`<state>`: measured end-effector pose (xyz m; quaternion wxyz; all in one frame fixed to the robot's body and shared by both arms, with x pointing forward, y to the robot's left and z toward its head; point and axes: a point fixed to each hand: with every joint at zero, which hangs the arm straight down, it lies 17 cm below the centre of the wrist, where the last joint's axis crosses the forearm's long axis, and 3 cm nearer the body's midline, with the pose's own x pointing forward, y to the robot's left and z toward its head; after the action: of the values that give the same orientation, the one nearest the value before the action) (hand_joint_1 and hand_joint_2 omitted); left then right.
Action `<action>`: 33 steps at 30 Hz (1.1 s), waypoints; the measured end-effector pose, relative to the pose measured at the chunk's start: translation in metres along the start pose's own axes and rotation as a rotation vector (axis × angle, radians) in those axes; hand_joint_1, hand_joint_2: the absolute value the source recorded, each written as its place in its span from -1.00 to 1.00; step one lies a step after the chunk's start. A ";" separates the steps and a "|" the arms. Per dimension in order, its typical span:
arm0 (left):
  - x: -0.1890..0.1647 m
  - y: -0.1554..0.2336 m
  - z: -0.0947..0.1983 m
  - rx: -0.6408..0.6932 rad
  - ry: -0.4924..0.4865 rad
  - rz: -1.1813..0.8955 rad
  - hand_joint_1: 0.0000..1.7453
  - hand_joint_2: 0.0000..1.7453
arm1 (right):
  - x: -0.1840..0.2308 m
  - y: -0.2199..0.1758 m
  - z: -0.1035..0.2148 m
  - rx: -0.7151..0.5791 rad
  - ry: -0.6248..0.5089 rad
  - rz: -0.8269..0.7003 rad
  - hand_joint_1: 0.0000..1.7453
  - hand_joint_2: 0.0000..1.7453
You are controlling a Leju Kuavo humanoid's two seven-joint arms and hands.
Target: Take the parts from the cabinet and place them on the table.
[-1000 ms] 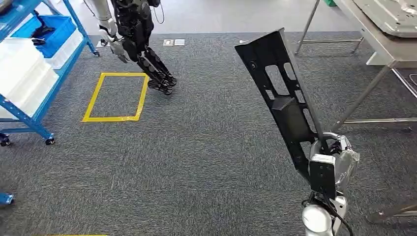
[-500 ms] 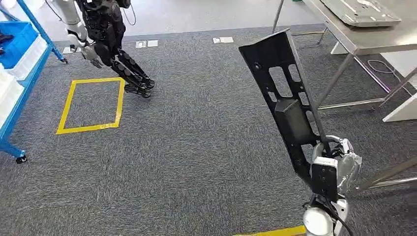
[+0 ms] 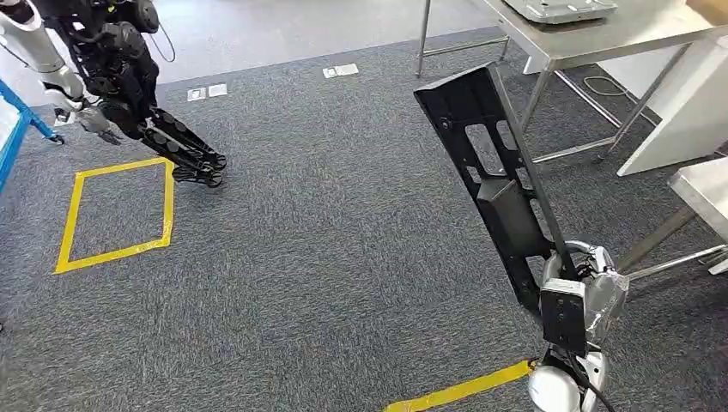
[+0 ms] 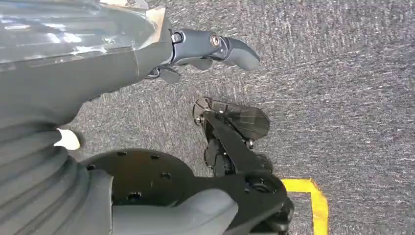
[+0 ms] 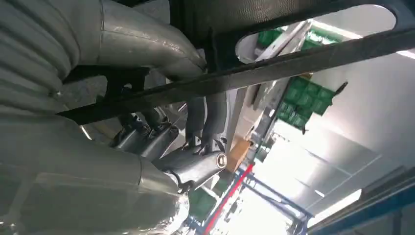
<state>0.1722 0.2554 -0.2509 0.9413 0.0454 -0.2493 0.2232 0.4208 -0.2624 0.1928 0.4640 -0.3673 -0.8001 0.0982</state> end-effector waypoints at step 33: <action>-0.001 0.010 0.000 0.040 -0.019 -0.029 -1.00 1.00 | 0.002 -0.011 -0.009 -0.026 -0.024 0.020 1.00 1.00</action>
<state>0.1673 0.2639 -0.2516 0.9409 0.0697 -0.2530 0.2141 0.4220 -0.2709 0.2045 0.4486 -0.3803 -0.8029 0.0969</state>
